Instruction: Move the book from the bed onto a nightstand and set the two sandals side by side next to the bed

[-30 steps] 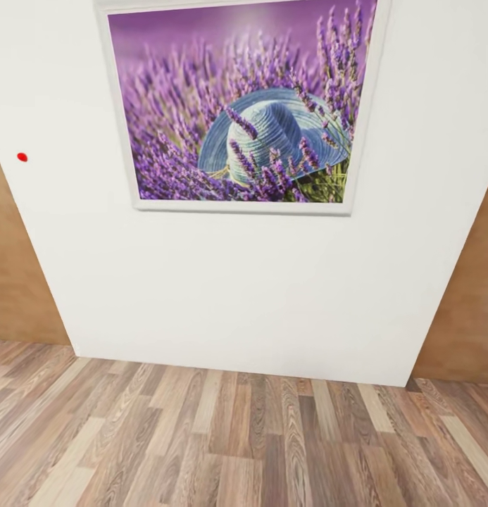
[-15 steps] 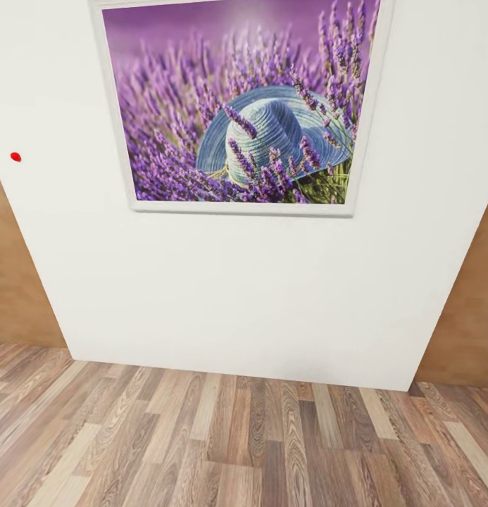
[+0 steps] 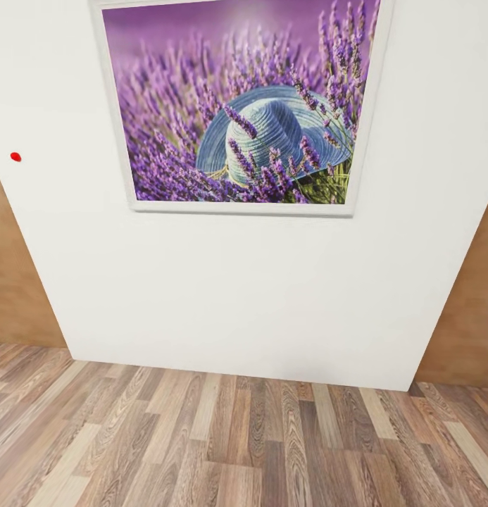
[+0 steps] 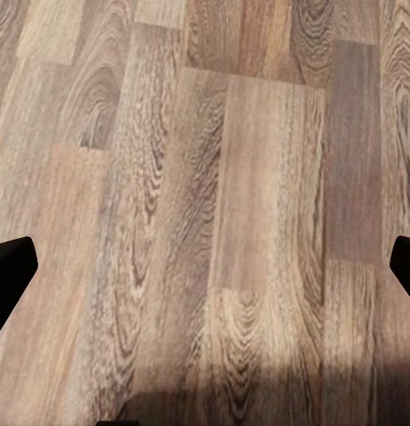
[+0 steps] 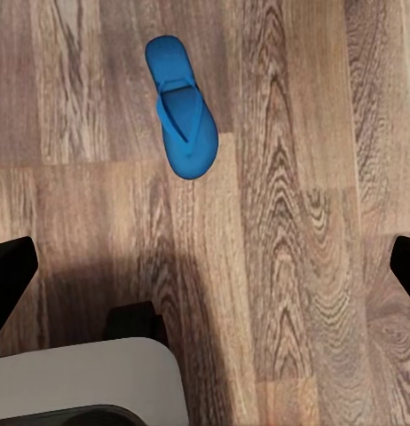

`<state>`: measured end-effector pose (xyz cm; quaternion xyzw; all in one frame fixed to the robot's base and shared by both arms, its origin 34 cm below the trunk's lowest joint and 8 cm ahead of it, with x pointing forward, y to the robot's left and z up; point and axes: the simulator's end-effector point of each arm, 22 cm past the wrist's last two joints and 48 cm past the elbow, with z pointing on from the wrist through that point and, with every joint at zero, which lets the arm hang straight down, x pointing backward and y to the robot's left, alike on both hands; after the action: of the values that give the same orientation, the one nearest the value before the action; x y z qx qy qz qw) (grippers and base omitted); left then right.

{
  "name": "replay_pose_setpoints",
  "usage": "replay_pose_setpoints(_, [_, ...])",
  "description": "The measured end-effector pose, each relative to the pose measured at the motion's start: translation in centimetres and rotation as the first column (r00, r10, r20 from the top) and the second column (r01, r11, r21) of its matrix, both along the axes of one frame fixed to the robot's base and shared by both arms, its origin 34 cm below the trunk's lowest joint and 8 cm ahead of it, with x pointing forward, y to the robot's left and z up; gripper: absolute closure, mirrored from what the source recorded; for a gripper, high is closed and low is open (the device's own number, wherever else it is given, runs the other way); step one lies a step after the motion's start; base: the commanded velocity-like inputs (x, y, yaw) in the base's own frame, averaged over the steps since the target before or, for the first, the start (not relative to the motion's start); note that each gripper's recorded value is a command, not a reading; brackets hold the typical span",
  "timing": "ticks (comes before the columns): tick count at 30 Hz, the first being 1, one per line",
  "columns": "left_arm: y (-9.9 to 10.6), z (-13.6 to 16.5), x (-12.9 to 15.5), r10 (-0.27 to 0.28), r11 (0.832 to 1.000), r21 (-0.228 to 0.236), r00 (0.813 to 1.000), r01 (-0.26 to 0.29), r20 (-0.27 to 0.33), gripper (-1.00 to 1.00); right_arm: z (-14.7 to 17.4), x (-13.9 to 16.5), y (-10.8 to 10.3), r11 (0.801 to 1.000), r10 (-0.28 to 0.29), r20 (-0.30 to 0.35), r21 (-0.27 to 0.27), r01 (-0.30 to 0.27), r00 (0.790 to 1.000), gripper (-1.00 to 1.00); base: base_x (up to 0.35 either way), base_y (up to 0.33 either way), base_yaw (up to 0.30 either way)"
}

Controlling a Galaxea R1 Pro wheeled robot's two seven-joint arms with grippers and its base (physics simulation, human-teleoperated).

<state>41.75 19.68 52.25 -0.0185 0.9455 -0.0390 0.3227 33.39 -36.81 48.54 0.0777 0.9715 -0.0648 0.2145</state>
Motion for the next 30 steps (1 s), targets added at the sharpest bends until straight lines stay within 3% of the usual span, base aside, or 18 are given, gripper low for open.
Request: replay_pose_setpoints(30, [0.0, 0.0, 0.0, 0.0, 1.0, 0.0, 1.0, 0.0, 0.0, -1.0, 0.08, -0.02, -0.54, 1.0, -0.002, 0.001, -0.006, 0.002, 1.0, -1.0, 0.0, 0.0, 0.0])
